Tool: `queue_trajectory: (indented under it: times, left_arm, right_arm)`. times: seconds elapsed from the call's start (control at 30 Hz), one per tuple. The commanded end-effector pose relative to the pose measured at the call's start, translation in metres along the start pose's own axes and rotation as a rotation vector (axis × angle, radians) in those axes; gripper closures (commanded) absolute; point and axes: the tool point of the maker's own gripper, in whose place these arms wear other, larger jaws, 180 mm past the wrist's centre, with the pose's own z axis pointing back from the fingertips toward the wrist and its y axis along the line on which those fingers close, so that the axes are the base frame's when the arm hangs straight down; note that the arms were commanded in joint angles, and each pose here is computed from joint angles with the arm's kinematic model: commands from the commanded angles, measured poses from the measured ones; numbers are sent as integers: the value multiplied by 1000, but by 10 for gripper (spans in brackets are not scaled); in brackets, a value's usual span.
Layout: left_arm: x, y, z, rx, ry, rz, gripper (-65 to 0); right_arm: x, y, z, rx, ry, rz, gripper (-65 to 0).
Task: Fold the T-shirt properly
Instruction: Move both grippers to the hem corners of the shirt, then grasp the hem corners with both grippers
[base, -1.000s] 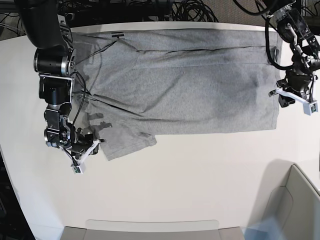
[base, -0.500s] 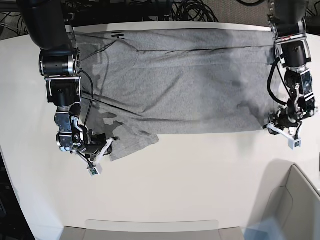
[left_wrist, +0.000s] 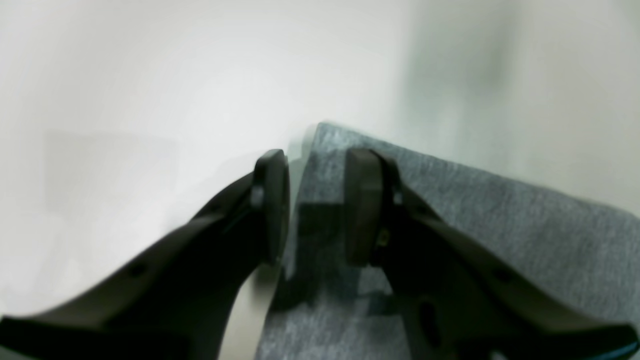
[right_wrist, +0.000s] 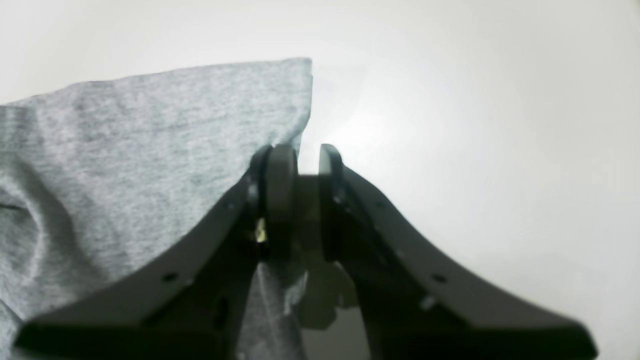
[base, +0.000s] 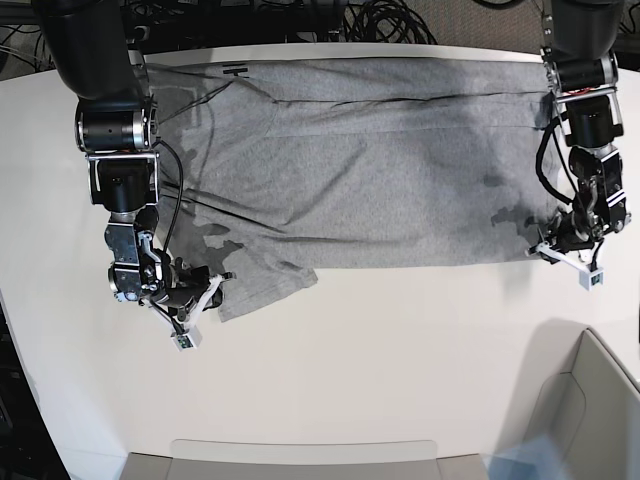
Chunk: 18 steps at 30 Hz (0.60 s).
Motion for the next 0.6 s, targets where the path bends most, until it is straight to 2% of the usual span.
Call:
queue_trajectory:
  times: [0.0,0.17,0.2,0.27,0.3,0.47,0.57]
  left_arm:
    - [6,2,3,0,-10,-9,-211]
    - [-15,-16,-2,-12,41,-129,-188]
    - [-18,-19,-4,-17,48,-130,-163]
    - [-25,-26,-7,-29,60,-124,-59]
    - [-25,-26,-7,-29,60,-123,-6]
    - [-19,-27,-7,-32,31,-116,0]
    - [5,-14,0,-26,-62,-27,0]
  right_arm:
    - [-26,-11,2,-36,123,30,-100]
    - [-26,-7,1,-31,130,37,-85]
    - [-26,-6,0,-29,131,37,-66]
    - [-26,-6,0,-29,128,37,0]
    - [-25,-6,0,-29,125,37,0]
    - [-13,-9,4,-40,95,53,0]
    - [6,-5,11,-49,30,88,0]
